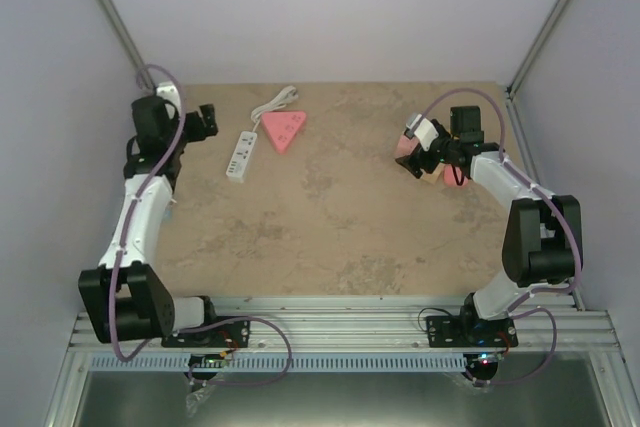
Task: Pull the plug off the socket
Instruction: Place the socket at the center of the board, then pick up the socket from the center of the board.
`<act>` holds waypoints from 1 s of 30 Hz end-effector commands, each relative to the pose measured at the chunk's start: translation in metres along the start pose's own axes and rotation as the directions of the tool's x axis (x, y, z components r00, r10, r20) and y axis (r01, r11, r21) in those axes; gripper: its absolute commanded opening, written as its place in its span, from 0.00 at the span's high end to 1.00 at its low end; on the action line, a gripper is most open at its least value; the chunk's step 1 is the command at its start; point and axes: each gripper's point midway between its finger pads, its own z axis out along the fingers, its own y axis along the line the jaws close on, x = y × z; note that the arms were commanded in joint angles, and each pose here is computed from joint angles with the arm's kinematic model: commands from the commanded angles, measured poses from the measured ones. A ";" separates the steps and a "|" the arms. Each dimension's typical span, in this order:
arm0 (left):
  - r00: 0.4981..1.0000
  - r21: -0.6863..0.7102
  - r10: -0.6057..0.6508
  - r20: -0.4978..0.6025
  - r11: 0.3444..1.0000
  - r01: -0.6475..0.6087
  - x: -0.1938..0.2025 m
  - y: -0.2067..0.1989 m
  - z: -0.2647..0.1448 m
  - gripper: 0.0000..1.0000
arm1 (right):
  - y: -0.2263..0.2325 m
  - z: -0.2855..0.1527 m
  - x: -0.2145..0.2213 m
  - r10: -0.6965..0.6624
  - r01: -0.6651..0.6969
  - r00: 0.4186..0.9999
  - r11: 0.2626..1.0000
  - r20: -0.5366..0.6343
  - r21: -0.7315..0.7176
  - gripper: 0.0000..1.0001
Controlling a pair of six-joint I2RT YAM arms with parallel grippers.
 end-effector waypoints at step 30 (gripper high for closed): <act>0.863 -0.326 -0.250 -0.439 0.939 0.106 0.188 0.180 -0.080 0.00 | 0.005 -0.008 -0.011 -0.008 0.009 0.999 1.000 0.052 -0.012 0.02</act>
